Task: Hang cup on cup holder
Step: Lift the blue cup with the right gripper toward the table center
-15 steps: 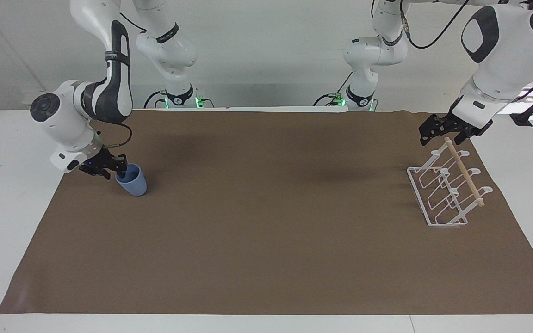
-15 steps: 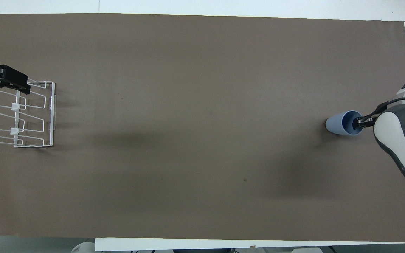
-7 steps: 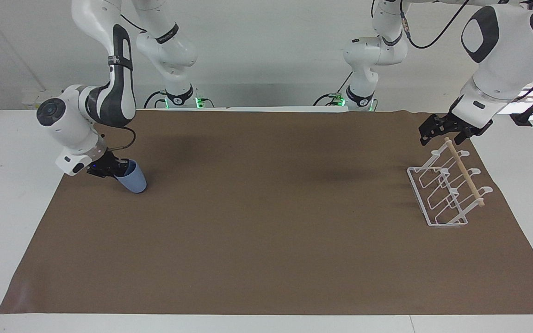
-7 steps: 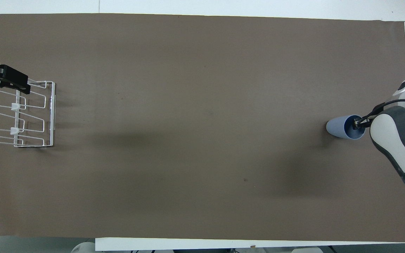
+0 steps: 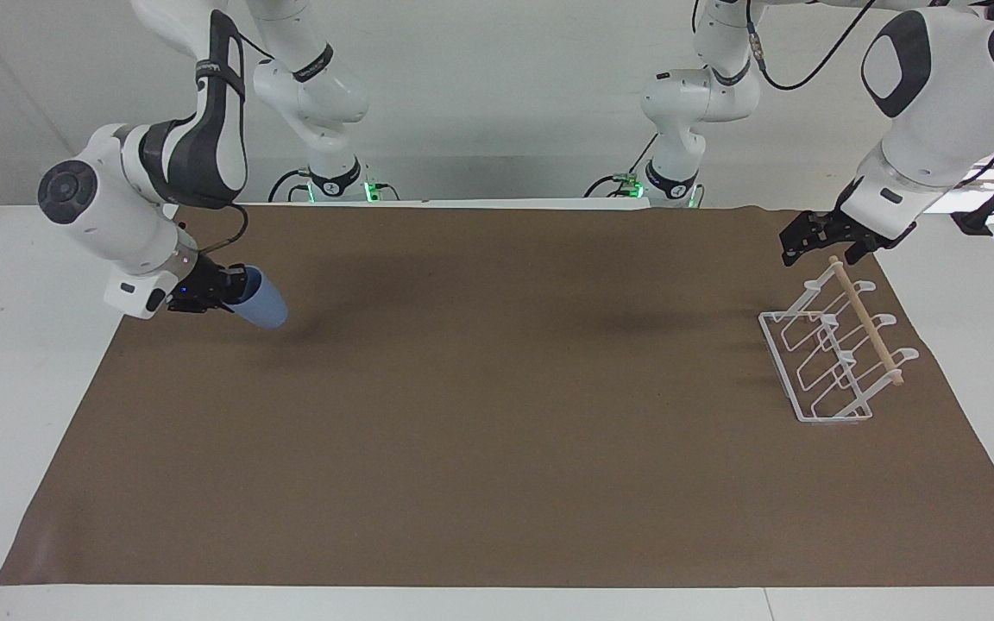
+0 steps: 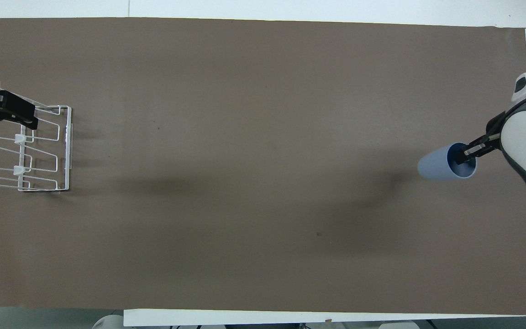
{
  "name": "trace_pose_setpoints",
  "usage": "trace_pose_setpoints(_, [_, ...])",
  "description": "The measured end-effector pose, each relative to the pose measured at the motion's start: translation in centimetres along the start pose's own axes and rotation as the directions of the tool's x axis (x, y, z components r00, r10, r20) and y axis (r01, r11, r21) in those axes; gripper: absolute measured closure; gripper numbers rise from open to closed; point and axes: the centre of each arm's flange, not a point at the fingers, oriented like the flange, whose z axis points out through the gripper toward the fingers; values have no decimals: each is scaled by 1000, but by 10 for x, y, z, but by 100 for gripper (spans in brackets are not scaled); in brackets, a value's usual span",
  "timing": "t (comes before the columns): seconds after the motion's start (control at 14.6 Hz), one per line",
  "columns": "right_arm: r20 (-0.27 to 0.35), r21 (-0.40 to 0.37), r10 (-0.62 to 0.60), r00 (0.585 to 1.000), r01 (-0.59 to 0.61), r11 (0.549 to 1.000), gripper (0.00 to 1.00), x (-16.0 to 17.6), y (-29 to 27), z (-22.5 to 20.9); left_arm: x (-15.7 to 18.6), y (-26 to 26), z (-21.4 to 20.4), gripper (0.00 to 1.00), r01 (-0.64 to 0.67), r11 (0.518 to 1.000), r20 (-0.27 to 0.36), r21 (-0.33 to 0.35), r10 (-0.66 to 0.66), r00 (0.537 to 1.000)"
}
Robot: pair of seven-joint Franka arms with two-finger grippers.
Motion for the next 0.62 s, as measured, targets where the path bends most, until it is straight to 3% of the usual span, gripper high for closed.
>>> trace_pose_setpoints(0.21, [-83,338,-27,996,54,940,93,17,-59,-7,-5,3,-5,0,82,997,-5,0,-82,997])
trace_pose_setpoints(0.34, [-130,463,-51,990,106,880,93,31,-95,-7,-11,11,-4,0,181,984,1,0,-181,984])
trace_pose_setpoints(0.48, [-177,597,-29,984,131,791,93,45,-133,-8,-13,20,-3,0,243,970,9,-15,-243,970])
trace_pose_setpoints(0.62, [-180,703,40,983,100,704,93,58,-165,-9,-14,24,-3,0,316,948,16,-21,-316,949])
